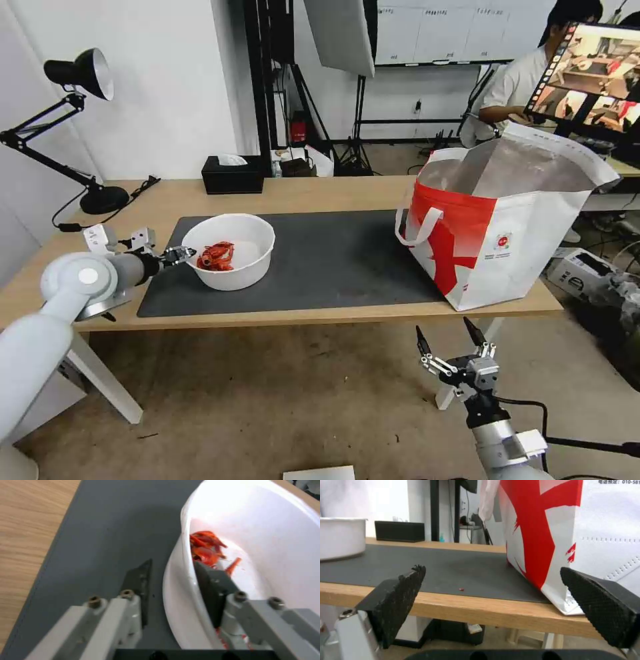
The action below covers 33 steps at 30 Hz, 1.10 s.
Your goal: Pick up the trash from the table and place it into the takeout bag.
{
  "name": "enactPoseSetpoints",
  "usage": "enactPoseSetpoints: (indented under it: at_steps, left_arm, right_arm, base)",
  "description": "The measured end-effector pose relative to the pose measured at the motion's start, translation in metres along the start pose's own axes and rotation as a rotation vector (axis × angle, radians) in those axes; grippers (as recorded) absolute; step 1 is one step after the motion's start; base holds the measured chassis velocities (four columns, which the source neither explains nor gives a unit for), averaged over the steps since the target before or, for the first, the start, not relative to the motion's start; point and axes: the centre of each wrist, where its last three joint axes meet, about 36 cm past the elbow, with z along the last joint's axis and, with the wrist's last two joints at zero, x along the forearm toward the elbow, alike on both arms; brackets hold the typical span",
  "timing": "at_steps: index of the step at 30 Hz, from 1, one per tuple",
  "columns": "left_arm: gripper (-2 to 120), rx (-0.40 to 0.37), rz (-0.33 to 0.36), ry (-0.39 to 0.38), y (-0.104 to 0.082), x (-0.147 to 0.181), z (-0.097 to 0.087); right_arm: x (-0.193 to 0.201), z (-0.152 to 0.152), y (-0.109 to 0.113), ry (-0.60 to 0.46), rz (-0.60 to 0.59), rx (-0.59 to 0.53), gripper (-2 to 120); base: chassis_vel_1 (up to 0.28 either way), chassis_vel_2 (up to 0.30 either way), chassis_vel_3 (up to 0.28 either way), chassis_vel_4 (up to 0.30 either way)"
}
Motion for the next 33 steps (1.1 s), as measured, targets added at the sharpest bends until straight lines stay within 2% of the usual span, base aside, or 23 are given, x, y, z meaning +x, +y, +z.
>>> enactPoseSetpoints:
  at_steps: [1, 4, 5, 8, 17, 21, 24, 26, 28, 29, 31, 33]
  left_arm:
    - [29, 0.000, 0.000, 0.000, 0.000, 0.000, 0.000]
    - [14, -0.001, 0.006, 0.010, 0.000, 0.000, 0.001]
    - [14, -0.001, 0.006, 0.010, 0.000, 0.000, 0.001]
    - [0, -0.001, 0.011, 0.013, -0.001, 0.000, 0.001]
    - [0, 0.001, 0.022, 0.009, -0.003, 0.001, 0.002]
    - [0, -0.008, 0.075, -0.047, -0.015, 0.013, -0.002]
    - [0, -0.034, 0.129, -0.116, -0.030, 0.026, -0.013]
    - [0, -0.047, 0.140, -0.133, -0.033, 0.029, -0.016]
    - [0, -0.140, 0.162, -0.234, -0.047, 0.040, -0.021]
    - [0, -0.140, 0.162, -0.234, -0.047, 0.040, -0.021]
    - [0, -0.209, 0.168, -0.317, -0.057, 0.047, -0.020]
    - [0, -0.221, 0.170, -0.338, -0.059, 0.048, -0.019]
  right_arm:
    - [0.000, 0.000, 0.000, 0.000, 0.000, 0.000, 100]
    - [0.000, 0.000, 0.000, 0.000, 0.000, 0.000, 100]
    - [0.000, 0.000, 0.000, 0.000, 0.000, 0.000, 100]
    - [0.000, 0.000, 0.000, 0.000, 0.000, 0.000, 100]
    - [0.000, 0.000, 0.000, 0.000, 0.000, 0.000, 100]
    - [0.000, 0.000, 0.000, 0.000, 0.000, 0.000, 100]
    - [0.000, 0.000, 0.000, 0.000, 0.000, 0.000, 100]
    - [0.000, 0.000, 0.000, 0.000, 0.000, 0.000, 100]
    - [0.000, 0.000, 0.000, 0.000, 0.000, 0.000, 100]
    - [0.000, 0.000, 0.000, 0.000, 0.000, 0.000, 100]
    - [0.000, 0.000, 0.000, 0.000, 0.000, 0.000, 100]
    - [0.000, 0.000, 0.000, 0.000, 0.000, 0.000, 100]
  base:
    - [0.000, 0.000, 0.000, 0.000]
    - [0.000, 0.000, 0.000, 0.000]
    - [0.000, 0.000, 0.000, 0.000]
    - [0.000, 0.000, 0.000, 0.000]
    - [0.000, 0.000, 0.000, 0.000]
    - [0.000, 0.000, 0.000, 0.000]
    - [0.000, 0.000, 0.000, 0.000]
    - [0.000, 0.000, 0.000, 0.000]
    - [0.000, 0.000, 0.000, 0.000]
    - [0.000, 0.000, 0.000, 0.000]
    - [0.000, 0.000, 0.000, 0.000]
    - [0.000, 0.000, 0.000, 0.000]
